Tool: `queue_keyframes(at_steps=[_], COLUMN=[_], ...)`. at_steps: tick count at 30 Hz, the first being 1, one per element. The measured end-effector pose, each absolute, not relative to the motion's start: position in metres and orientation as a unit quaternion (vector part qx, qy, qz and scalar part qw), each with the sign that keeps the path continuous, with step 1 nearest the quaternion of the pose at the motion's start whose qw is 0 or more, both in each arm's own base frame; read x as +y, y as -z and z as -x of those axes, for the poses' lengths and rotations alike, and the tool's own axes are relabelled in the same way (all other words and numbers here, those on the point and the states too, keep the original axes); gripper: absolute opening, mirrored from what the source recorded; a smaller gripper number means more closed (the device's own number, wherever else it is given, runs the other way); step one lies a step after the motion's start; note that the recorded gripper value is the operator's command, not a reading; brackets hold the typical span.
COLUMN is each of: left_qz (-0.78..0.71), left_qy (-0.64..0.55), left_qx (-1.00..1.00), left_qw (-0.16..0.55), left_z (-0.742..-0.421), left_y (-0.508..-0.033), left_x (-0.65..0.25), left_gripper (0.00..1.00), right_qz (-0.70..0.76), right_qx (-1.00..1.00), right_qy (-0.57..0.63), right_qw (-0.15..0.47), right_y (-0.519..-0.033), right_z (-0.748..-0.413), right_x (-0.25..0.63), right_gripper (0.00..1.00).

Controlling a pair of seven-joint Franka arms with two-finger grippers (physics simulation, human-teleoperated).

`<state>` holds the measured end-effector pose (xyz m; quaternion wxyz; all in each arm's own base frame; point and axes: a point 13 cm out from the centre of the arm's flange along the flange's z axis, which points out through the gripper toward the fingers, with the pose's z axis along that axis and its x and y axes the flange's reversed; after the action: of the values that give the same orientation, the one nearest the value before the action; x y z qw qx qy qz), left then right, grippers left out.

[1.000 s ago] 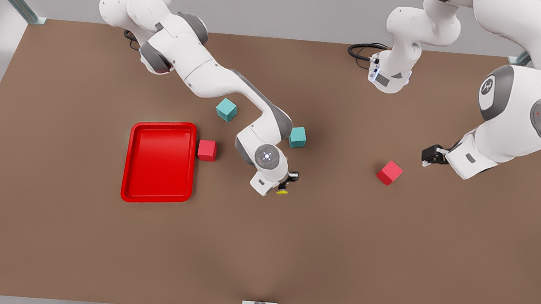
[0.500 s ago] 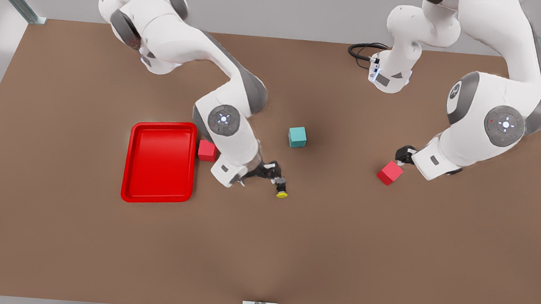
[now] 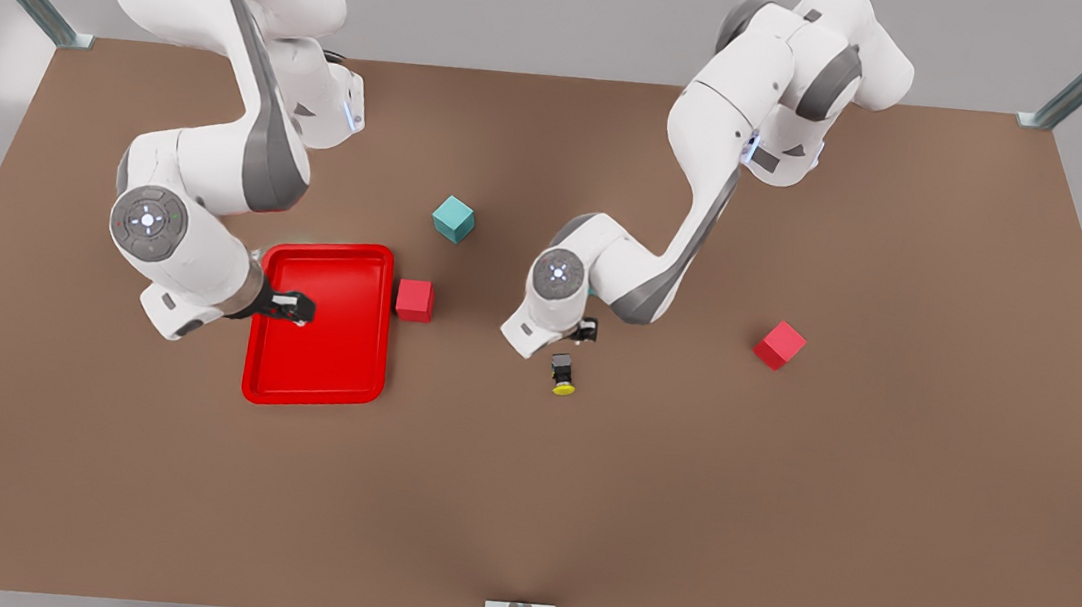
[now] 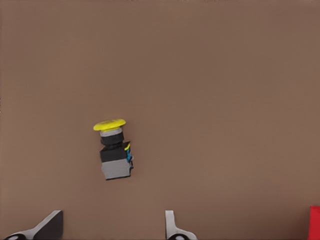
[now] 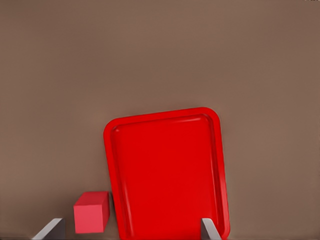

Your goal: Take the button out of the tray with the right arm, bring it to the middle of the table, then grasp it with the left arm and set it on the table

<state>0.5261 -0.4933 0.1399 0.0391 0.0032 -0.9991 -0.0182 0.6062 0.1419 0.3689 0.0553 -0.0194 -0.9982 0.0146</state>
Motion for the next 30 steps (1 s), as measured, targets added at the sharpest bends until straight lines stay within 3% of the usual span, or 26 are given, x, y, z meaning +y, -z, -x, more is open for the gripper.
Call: queue_keyframes(at_steps=[7,13,30], left_qz=[-0.089,-0.128,-0.178], left_qy=[0.013,0.024,0.001], left_qx=[-0.996,-0.991,-0.983], left_qw=[-0.006,-0.028,-0.049], left_z=[-0.546,-0.545,-0.556], left_y=[-0.096,-0.07,-0.048], left_x=[-0.495,-0.482,-0.483], left_gripper=[1.0,1.0,1.0], right_qz=[0.013,-0.006,-0.032], right_qx=[-0.997,-0.995,-0.992], right_qy=[-0.01,-0.01,-0.01], right_qw=[0.081,0.095,0.118], right_y=[-0.372,-0.368,-0.366], right_z=[-0.61,-0.605,-0.599], right_x=[0.107,0.104,0.093], right_gripper=[1.0,1.0,1.0])
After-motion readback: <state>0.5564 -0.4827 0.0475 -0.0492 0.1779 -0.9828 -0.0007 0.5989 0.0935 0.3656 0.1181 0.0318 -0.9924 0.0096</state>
